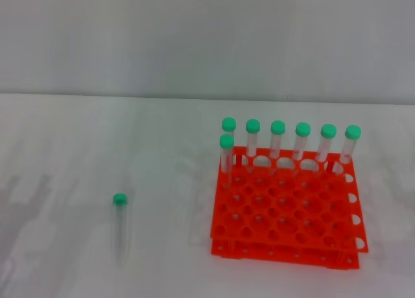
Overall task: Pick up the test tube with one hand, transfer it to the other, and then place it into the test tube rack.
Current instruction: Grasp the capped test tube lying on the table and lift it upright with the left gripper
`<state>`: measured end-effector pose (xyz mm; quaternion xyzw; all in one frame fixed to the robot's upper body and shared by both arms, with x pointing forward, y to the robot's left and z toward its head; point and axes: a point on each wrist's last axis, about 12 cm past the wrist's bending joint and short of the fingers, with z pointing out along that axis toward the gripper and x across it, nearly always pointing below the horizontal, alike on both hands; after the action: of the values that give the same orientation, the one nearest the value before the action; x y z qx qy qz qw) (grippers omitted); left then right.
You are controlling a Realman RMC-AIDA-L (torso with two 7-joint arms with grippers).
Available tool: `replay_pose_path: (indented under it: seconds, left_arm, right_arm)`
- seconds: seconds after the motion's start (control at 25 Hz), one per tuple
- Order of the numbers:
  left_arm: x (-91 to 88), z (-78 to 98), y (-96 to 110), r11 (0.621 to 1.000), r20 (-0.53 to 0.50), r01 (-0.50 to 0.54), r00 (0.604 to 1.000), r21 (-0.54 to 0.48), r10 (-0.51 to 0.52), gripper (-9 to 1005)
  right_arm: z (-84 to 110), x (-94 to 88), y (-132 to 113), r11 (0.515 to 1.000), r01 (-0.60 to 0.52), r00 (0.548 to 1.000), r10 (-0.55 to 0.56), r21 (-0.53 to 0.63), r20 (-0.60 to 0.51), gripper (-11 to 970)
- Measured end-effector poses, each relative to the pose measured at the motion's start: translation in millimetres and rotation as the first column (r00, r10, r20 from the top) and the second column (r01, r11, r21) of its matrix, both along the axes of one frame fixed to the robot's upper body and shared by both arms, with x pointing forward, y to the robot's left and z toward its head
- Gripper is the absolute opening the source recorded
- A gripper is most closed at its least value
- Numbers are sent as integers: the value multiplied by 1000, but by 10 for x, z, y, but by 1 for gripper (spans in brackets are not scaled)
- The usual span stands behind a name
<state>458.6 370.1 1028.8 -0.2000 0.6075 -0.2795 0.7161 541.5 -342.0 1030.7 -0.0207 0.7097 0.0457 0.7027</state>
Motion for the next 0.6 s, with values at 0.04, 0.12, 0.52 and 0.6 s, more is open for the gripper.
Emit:
replay_pose_path:
  seconds: [0.04,0.12,0.52,0.6]
  left_arm:
    - [12,21,37,1000,-3,22,1000,-10,-22,865]
    - [41,70,99,997,-9,75,997,-28,-76,865]
    - [181,407,342,934,-32,339,938,-113,-344,865]
    - [229,471,365,916,-58,382,918,-122,-391,864]
  right_arm:
    - [1,2,-1,1000,0,1000,0,0,0,858]
    - [4,6,0,1000,-1,1000,1,-1,1,858]
    - [14,11,-7,1000,-2,1000,2,-2,5,858]
    - [17,9,-12,1000,-2,1000,2,-3,7,858]
